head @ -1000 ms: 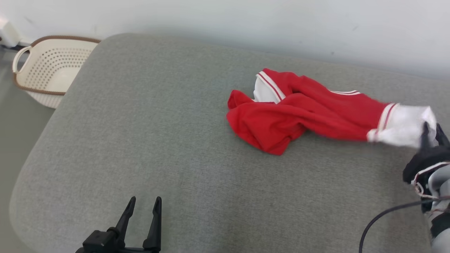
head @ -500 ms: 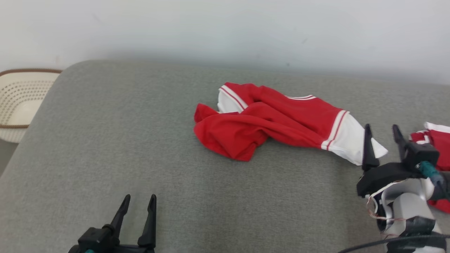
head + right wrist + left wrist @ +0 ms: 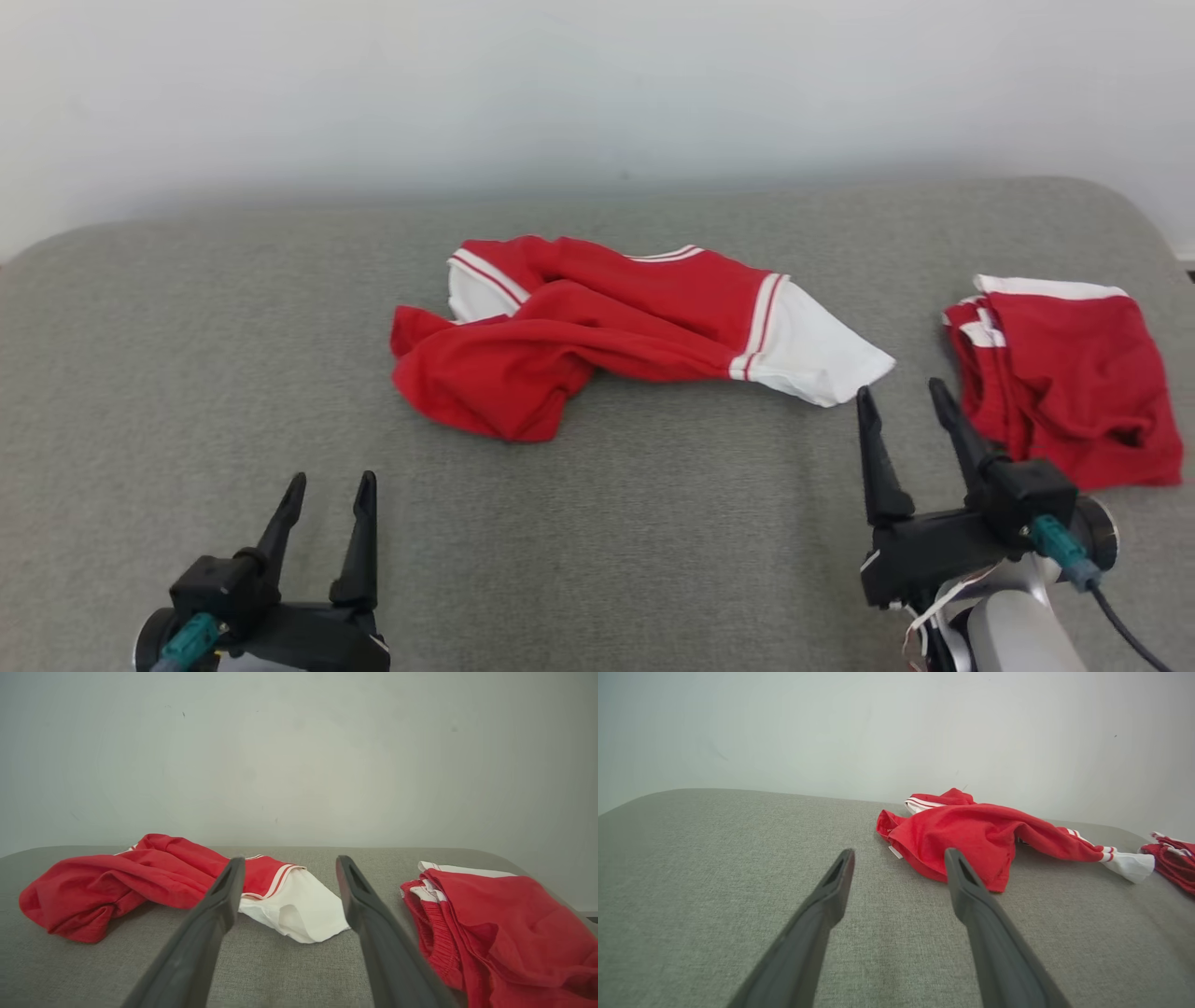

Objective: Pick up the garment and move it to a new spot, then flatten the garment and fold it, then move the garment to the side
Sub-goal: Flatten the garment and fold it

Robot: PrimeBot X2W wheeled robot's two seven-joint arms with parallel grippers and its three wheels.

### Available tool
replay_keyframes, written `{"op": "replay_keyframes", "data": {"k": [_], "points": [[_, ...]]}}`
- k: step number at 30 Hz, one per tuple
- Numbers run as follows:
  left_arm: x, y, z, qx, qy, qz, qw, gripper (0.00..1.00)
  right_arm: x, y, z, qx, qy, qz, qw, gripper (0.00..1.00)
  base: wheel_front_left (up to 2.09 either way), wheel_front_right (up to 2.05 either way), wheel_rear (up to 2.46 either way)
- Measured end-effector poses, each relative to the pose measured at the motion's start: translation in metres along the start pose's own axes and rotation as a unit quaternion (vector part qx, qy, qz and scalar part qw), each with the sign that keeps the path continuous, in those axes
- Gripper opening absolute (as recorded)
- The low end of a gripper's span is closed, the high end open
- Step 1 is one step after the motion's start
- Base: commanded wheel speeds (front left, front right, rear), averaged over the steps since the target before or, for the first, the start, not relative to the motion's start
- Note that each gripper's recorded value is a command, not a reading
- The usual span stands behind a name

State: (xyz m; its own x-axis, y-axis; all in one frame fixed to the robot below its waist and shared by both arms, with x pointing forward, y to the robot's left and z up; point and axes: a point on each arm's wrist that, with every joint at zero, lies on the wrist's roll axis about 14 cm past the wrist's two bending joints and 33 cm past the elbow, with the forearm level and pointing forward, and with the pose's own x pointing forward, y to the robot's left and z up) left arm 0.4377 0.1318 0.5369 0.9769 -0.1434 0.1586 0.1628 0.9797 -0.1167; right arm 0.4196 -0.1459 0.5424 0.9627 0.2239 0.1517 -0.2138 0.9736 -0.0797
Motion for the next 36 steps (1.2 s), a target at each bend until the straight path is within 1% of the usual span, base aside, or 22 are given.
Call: {"op": "replay_keyframes", "data": {"k": [5,9,16,23,27,31,32,33,34,36], "points": [[0.017,-0.011,-0.008,-0.011,0.009,-0.012,1.0,1.0,-0.018,0.0,-0.004,0.01,0.007,-0.009,1.0,1.0,0.0,0.0,0.0],[0.032,-0.024,-0.022,-0.024,0.029,-0.031,0.999,1.0,-0.03,-0.008,-0.014,0.019,0.021,-0.028,0.999,1.0,0.0,0.0,0.0],[0.062,-0.037,-0.055,-0.041,0.072,-0.049,0.995,1.0,-0.035,-0.023,-0.027,0.021,0.04,-0.053,0.998,1.0,0.0,0.0,0.0],[0.088,-0.027,-0.076,-0.069,0.088,-0.023,0.993,1.0,-0.035,-0.037,-0.038,0.022,0.055,-0.075,0.995,1.0,0.0,0.0,0.0],[0.091,-0.028,-0.087,-0.075,0.1,-0.023,0.992,1.0,-0.036,-0.041,-0.044,0.022,0.063,-0.081,0.994,1.0,0.0,0.0,0.0],[0.098,-0.029,-0.095,-0.092,0.106,-0.019,0.99,1.0,-0.035,-0.045,-0.047,0.021,0.066,-0.088,0.994,1.0,0.0,0.0,0.0],[0.1,-0.03,-0.094,-0.097,0.104,-0.019,0.99,0.58,-0.034,-0.047,-0.047,0.02,0.066,-0.089,0.994,1.0,0.0,0.0,0.0],[0.103,-0.031,-0.092,-0.102,0.099,-0.02,0.99,0.37,-0.034,-0.047,-0.048,0.021,0.068,-0.09,0.993,1.0,0.0,0.0,0.0],[0.105,-0.033,-0.089,-0.105,0.093,-0.024,0.99,0.0,-0.034,-0.048,-0.049,0.021,0.069,-0.091,0.993,1.0,0.0,0.0,0.0],[0.11,-0.047,-0.077,-0.106,0.074,-0.048,0.99,0.0,-0.033,-0.047,-0.051,0.022,0.071,-0.091,0.993,1.0,0.0,0.0,0.0]]}}
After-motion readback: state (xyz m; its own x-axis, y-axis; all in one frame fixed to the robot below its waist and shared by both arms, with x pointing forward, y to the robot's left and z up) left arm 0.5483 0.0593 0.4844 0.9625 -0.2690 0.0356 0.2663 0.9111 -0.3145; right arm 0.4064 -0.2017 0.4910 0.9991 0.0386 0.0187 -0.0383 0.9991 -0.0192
